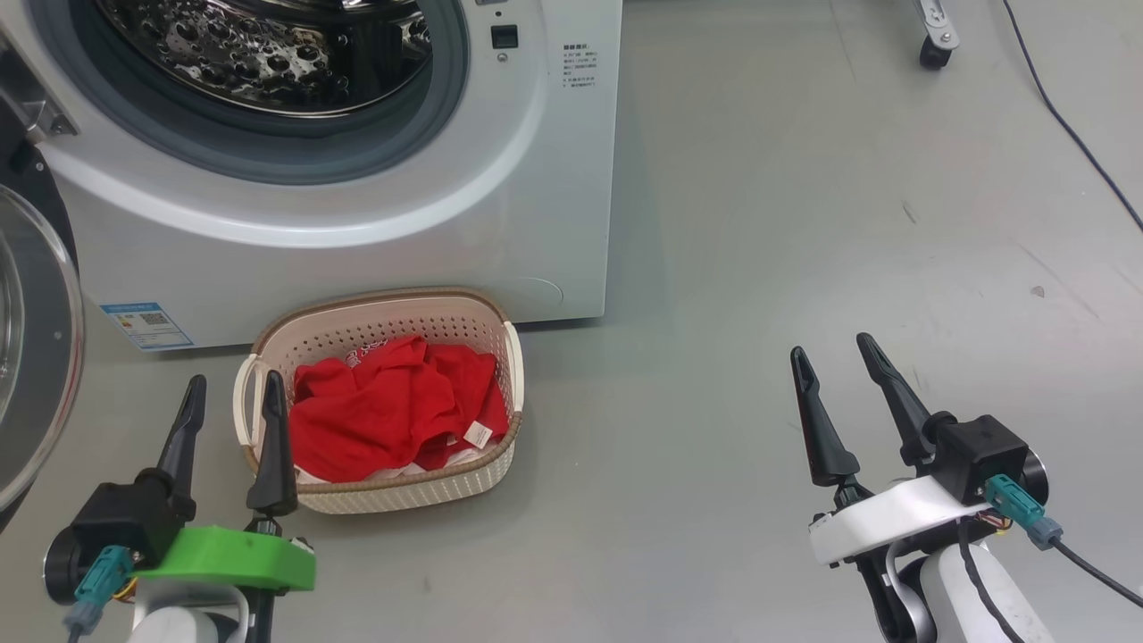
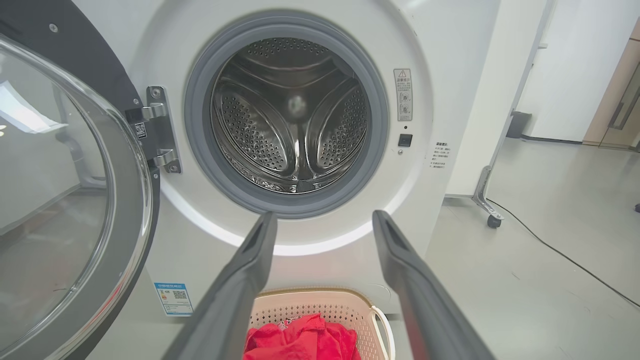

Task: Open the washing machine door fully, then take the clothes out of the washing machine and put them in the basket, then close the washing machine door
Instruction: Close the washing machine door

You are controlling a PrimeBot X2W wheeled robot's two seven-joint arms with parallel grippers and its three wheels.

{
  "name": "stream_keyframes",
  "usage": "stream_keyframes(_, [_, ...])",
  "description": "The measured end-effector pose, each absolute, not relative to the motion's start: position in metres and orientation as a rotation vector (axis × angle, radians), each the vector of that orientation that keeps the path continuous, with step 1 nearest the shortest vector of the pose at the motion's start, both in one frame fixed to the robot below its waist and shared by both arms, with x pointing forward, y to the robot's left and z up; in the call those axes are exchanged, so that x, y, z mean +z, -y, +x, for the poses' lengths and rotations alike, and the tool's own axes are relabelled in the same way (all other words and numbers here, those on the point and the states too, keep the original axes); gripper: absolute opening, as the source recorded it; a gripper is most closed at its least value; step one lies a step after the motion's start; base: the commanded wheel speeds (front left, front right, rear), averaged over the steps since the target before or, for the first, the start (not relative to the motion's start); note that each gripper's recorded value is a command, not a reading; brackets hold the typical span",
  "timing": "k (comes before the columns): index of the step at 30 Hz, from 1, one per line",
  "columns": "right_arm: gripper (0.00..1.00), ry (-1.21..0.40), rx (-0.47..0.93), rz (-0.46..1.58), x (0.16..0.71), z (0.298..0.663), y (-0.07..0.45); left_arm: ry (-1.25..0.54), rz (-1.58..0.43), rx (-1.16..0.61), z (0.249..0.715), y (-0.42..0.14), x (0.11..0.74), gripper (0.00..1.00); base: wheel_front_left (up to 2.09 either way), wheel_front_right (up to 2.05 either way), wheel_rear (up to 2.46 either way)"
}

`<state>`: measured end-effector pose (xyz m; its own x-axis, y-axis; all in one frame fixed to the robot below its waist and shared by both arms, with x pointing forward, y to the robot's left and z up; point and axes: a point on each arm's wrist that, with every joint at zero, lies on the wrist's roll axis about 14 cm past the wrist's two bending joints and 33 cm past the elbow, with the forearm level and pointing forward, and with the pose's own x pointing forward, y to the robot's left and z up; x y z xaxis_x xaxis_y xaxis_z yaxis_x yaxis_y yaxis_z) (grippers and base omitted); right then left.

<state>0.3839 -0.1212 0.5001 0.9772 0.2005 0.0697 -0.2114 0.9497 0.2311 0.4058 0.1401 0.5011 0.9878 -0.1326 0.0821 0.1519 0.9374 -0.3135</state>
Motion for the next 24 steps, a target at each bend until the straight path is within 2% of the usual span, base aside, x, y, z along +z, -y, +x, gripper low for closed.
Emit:
stream_keyframes(9, [1.0,0.044,0.216,0.241,0.4998,0.3837,0.1189,0.061,-0.32,-0.145,0.4052,-0.1403,0.5016,1.0,-0.39,0.39,0.0])
stream_keyframes(24, [1.0,0.034,0.222,0.242,0.4965,0.3851,0.1167,0.054,-0.319,-0.141,0.4053,-0.1413,0.4986,1.0,-0.02,0.02,0.0])
